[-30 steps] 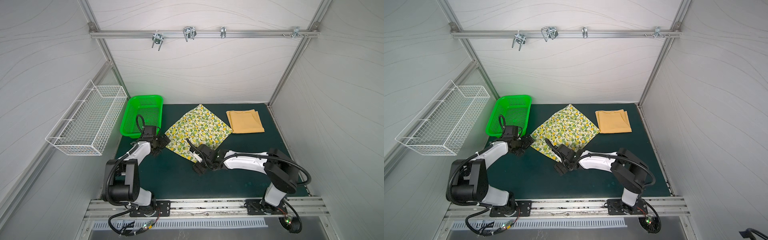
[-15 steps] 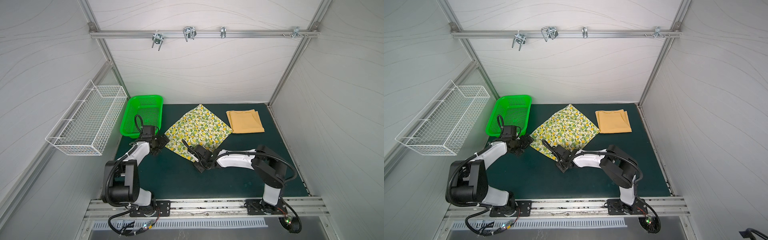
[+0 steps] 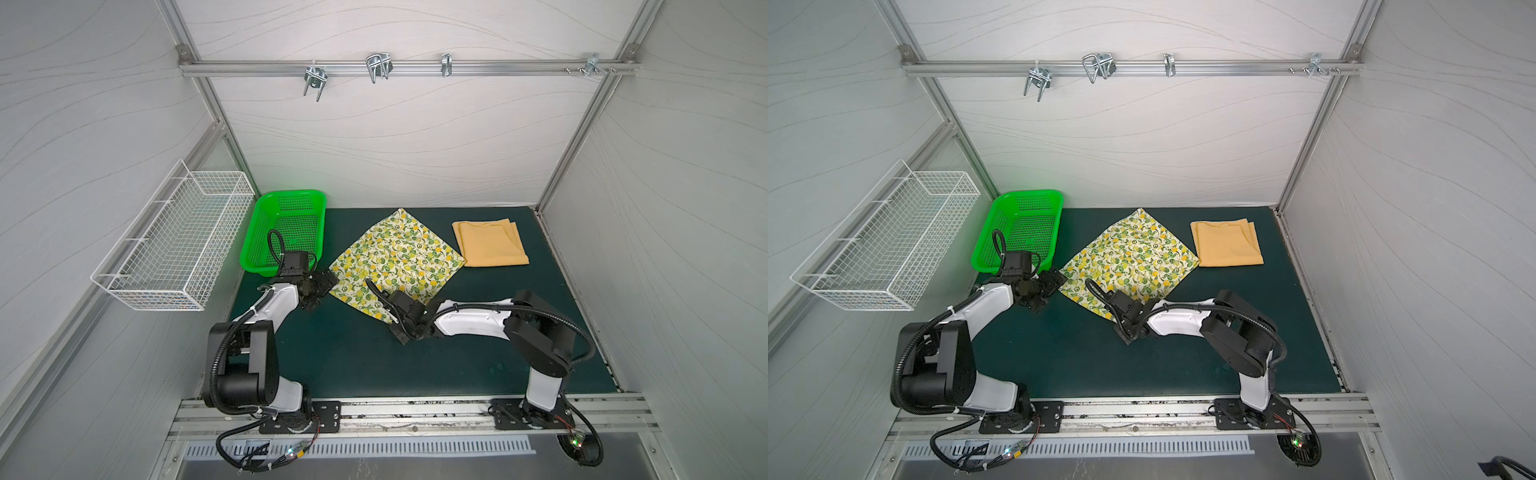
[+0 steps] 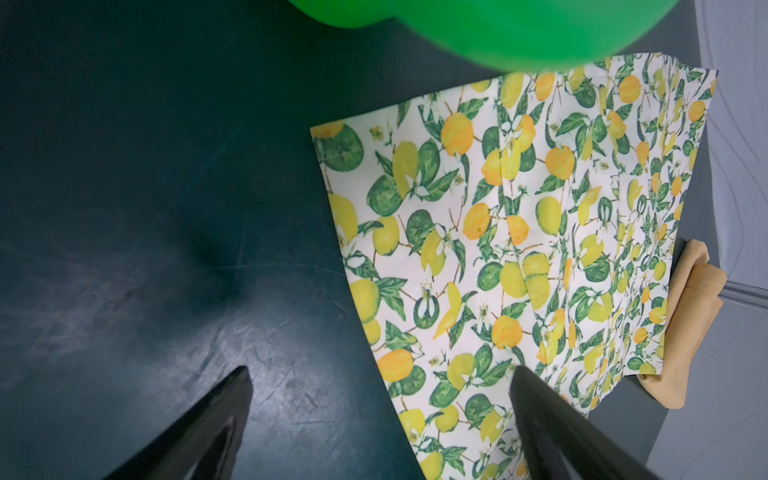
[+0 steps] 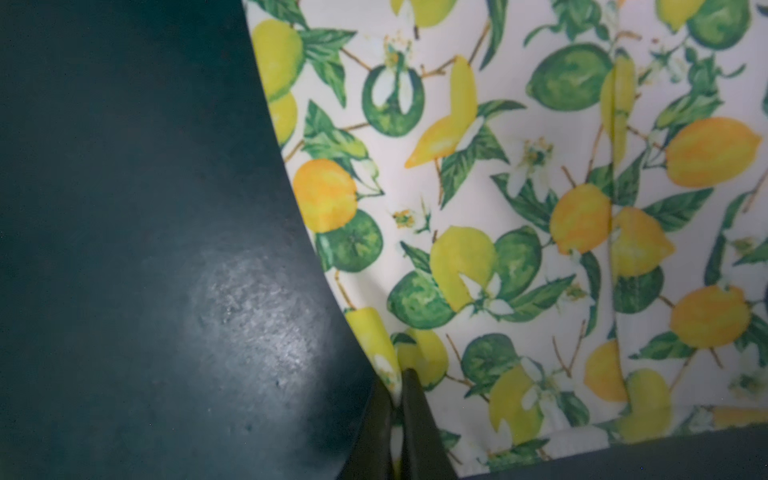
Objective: Fold and stack the skirts
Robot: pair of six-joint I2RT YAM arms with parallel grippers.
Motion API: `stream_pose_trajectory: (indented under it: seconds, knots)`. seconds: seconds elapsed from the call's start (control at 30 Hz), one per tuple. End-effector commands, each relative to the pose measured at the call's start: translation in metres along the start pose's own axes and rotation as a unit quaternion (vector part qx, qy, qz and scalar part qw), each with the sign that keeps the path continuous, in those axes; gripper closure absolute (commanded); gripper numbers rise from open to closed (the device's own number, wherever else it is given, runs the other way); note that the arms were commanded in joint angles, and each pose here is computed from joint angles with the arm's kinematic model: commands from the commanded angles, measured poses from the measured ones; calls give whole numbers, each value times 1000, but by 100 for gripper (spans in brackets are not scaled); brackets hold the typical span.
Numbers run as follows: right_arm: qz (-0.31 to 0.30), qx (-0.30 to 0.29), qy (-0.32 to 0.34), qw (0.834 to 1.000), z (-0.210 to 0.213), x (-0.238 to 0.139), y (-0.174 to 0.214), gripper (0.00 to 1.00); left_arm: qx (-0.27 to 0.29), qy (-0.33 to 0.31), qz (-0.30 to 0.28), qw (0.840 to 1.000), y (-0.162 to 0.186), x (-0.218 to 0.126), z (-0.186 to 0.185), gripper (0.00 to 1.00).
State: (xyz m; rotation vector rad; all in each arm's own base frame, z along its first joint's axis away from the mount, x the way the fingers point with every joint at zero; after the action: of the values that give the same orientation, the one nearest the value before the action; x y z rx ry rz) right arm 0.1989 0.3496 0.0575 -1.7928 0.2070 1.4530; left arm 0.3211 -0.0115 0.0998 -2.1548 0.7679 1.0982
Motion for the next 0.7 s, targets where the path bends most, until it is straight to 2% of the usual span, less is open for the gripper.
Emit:
stream_pose_trajectory:
  seconds: [0.0,0.23,0.4,0.67]
  knots:
    - [49,1,0,999,-5,-5,29,94,4,13,-13,1000,-4,-4,-4,3]
    - [37,28,-48,998,3,-37,29,95,8,8,-13,1000,0,-5,1,7]
    - [45,43,-56,996,2,-50,37,95,4,3,3,1000,8,2,7,16]
    - [64,83,-58,993,-14,-45,41,96,-7,-7,3,1000,24,1,22,19]
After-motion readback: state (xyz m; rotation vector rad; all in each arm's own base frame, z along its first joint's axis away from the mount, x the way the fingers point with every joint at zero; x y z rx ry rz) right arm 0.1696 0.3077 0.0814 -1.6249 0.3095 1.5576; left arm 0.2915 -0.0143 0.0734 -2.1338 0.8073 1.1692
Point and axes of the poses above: each gripper's point midway between its finger pads, its own x axis out along the fingers, its own z axis along the line the jaws close on, y = z × x, the point moved 4 cm from there along -x, back along the fingers, and after that the axes turned 2 degrees about x, right-handed, at the moved point
